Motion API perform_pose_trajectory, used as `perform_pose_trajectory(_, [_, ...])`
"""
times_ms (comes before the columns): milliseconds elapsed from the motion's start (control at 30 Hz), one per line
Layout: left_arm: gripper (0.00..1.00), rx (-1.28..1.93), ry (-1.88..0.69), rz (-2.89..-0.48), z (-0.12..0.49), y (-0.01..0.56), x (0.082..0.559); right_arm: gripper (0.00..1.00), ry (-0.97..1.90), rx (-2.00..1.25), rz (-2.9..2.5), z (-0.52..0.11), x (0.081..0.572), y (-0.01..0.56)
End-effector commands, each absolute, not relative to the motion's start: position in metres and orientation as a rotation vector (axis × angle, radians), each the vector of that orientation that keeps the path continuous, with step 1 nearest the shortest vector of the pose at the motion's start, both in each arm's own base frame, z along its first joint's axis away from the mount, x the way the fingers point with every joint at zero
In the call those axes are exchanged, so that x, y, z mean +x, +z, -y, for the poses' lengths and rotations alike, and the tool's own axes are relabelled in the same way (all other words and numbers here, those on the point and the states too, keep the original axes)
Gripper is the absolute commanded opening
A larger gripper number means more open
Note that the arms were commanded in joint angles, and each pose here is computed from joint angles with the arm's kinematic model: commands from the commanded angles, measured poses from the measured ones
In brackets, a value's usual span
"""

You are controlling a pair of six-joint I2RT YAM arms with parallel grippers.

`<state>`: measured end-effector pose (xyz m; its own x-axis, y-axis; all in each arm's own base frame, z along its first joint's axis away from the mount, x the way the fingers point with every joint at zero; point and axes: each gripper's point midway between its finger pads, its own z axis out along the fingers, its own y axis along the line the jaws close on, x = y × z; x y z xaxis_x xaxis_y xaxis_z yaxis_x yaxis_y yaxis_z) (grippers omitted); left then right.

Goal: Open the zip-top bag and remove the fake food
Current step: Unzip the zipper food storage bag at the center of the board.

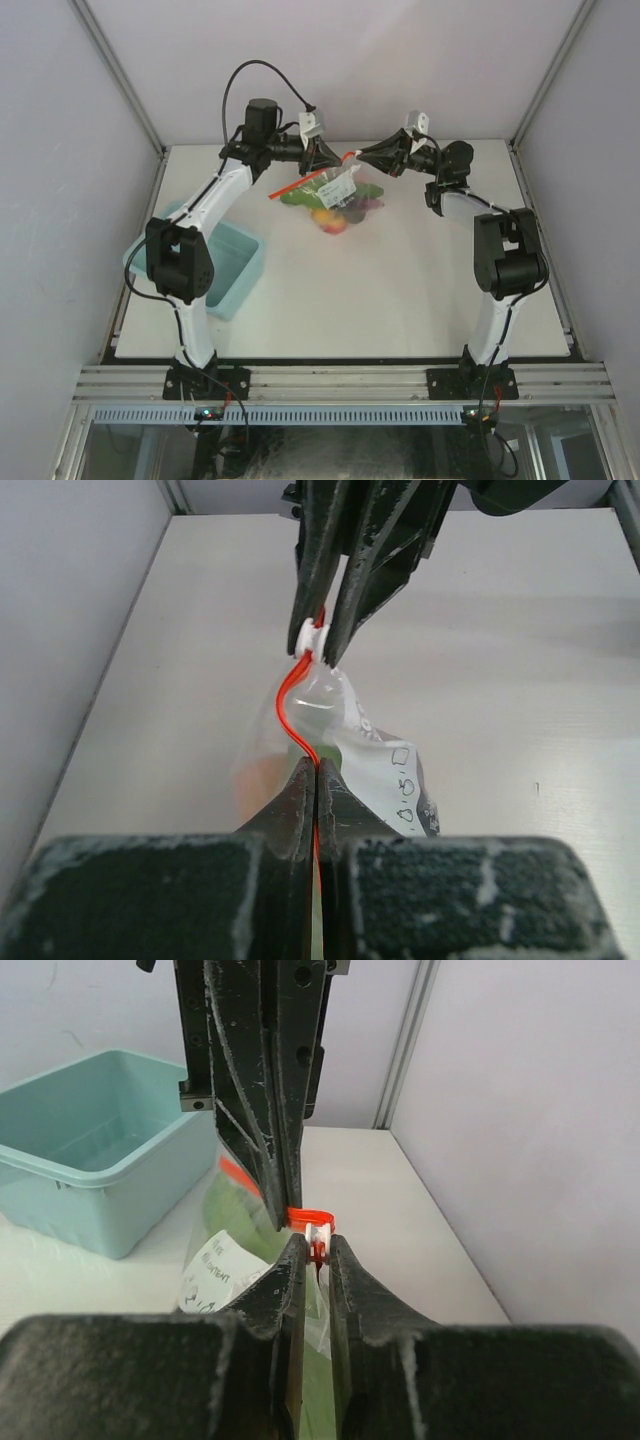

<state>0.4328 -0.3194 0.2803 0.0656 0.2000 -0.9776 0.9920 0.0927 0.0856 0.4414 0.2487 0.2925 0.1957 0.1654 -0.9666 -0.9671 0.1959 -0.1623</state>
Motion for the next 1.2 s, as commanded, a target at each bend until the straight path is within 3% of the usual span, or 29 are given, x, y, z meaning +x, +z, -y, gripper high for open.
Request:
perform_pose_trajectory(0, [0.00,1.383,-0.998,-1.140,0.334,0.325,0.402,0.09,0.982,-1.054,-0.958,-0.254,0.430,0.316])
perform_pose_trajectory(267, [0.00,1.416,-0.980,-1.144,0.330,0.322,0.398,0.11,0.981,-1.058,-0.979,-0.243,0.430,0.314])
perform_pose_trajectory(467, [0.01,1.398,-0.881,-1.220,0.322,0.314,0.413,0.07,0.990,-1.086,-0.970,-0.242,0.422,0.317])
perform_pose_trajectory(633, [0.23,1.345,-0.834,-1.235,0.322,0.319,0.426,0.03,0.992,-1.083,-0.976,-0.241,0.423,0.316])
perform_pose_trajectory(800, [0.34,1.311,-0.779,-1.212,0.326,0.323,0.433,0.02,0.991,-1.069,-0.990,-0.239,0.426,0.315])
perform_pose_trajectory(1167, [0.31,1.327,-0.806,-1.139,0.335,0.321,0.427,0.02,0.996,-1.074,-0.992,-0.240,0.425,0.315])
